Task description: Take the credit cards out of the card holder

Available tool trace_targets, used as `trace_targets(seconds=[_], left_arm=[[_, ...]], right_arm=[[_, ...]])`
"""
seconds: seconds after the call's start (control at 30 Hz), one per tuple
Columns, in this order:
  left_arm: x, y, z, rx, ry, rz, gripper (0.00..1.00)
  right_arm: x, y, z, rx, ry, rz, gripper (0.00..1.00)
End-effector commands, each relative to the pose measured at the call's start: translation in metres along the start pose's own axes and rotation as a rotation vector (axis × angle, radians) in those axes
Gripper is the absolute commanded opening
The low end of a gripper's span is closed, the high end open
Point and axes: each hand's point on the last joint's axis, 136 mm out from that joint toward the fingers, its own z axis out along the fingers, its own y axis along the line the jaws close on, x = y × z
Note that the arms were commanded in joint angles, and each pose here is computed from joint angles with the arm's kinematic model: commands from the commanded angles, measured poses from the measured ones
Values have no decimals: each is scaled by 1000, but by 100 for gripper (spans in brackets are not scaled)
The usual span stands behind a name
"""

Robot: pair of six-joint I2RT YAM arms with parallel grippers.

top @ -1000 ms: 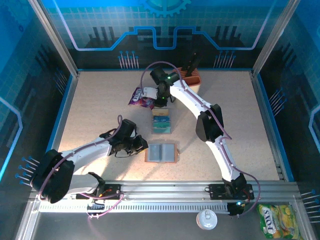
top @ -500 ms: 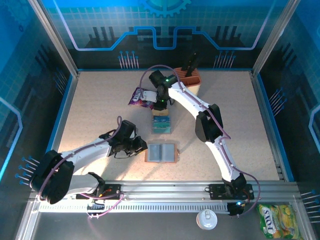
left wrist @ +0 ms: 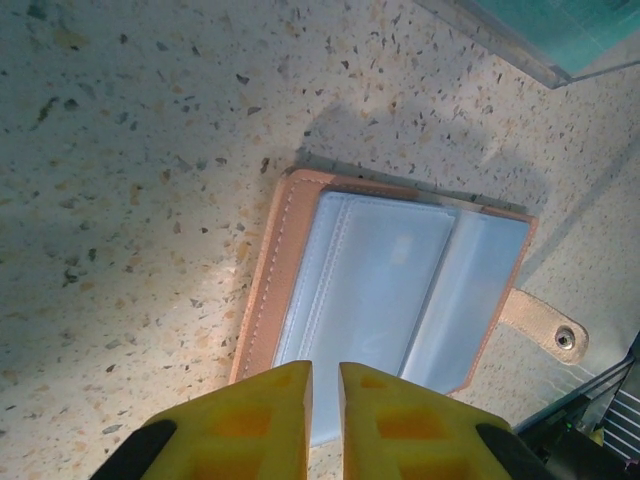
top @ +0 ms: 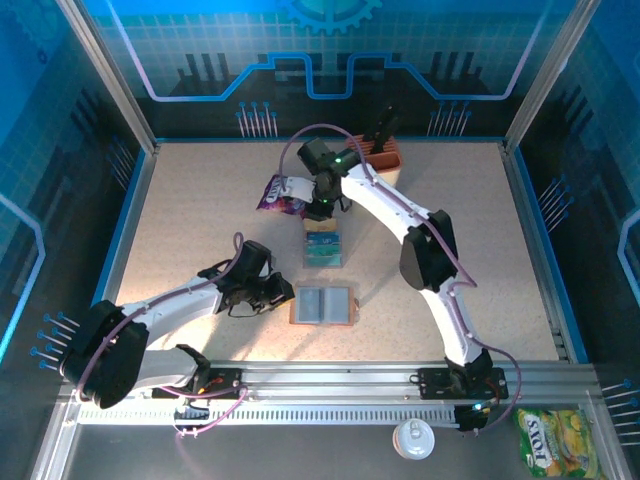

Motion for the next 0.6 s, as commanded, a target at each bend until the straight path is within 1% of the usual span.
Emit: trace_targets(seconds=[0.0, 0.23, 0.33, 0.4, 0.5, 0.57], left_arm=[[0, 4, 4, 0, 9, -11, 16], [3, 7, 13, -7, 45, -10, 15], [5, 9, 17, -12, 62, -13, 15], [6, 11, 18, -13, 72, -16, 14], [8, 12, 19, -17, 82, -17, 14], [10, 14, 20, -21, 92, -19, 14]], right_arm=[[-20, 15, -38, 9, -108, 122, 26], [-24, 53, -59, -34, -219, 366, 26], [-22, 70, -61, -77, -255, 484, 26], [-18, 81, -59, -112, -270, 562, 26], [-3, 95, -54, -147, -259, 722, 26], [3, 106, -53, -198, -264, 809, 24]])
